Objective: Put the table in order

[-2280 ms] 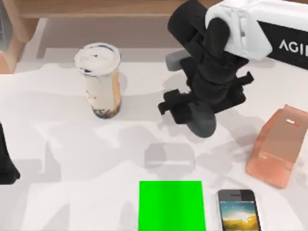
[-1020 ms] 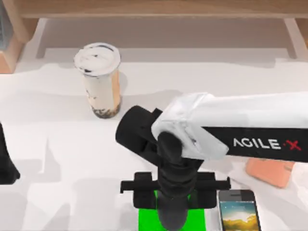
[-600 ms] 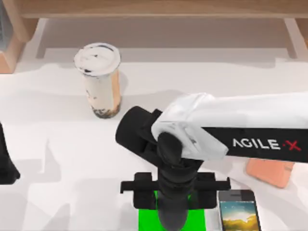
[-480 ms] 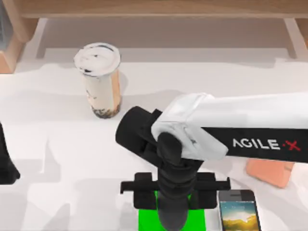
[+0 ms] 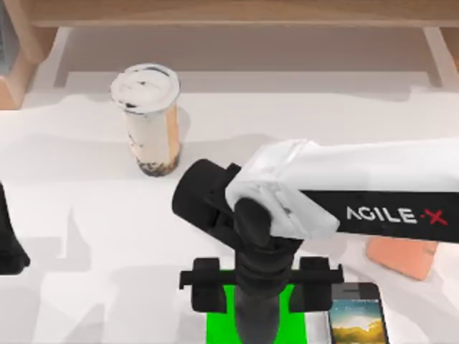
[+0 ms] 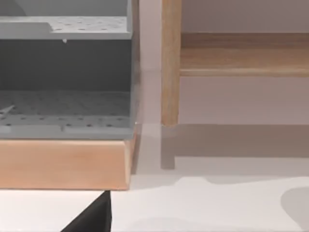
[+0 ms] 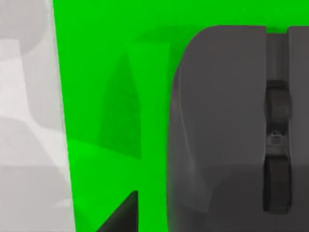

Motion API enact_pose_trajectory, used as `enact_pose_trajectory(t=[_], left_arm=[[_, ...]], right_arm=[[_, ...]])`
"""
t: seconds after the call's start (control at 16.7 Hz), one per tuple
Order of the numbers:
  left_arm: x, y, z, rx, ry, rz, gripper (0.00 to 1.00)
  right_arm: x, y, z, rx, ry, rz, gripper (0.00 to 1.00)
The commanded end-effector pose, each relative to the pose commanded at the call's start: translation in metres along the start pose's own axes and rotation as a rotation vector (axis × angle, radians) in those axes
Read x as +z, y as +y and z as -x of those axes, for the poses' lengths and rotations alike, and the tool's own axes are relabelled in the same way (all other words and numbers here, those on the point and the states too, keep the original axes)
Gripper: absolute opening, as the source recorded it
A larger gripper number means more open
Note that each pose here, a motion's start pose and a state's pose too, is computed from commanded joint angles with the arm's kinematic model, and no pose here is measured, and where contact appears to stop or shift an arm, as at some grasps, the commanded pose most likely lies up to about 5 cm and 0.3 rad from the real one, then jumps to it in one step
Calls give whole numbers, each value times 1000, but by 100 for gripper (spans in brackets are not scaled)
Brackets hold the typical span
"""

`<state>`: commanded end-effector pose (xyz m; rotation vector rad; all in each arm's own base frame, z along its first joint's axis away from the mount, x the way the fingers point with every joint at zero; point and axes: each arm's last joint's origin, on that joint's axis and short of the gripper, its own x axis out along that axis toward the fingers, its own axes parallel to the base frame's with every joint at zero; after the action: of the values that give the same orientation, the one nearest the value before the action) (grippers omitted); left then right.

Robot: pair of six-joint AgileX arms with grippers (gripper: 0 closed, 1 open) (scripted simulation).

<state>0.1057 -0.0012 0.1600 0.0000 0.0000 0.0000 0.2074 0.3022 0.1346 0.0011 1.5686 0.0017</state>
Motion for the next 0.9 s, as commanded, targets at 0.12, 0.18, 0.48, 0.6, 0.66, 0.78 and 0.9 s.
enact_pose_trajectory(t=[0.12, 0.18, 0.48, 0.6, 0.66, 0.78, 0.9], left_arm=[[0, 0, 0, 0, 0, 0, 100], [0, 0, 0, 0, 0, 0, 100], [0, 0, 0, 0, 0, 0, 100], [0, 0, 0, 0, 0, 0, 100], [0, 0, 0, 0, 0, 0, 100], [0, 0, 0, 0, 0, 0, 100], [0, 0, 0, 0, 0, 0, 100]], right_arm=[[0, 0, 0, 0, 0, 0, 100], [0, 0, 0, 0, 0, 0, 100], [0, 0, 0, 1, 0, -1, 100], [1, -1, 5, 10, -8, -1, 100], [1, -3, 10, 20, -16, -1, 100], [0, -10, 19, 33, -28, -1, 100], [-2, -22, 27, 39, -35, 0, 100]])
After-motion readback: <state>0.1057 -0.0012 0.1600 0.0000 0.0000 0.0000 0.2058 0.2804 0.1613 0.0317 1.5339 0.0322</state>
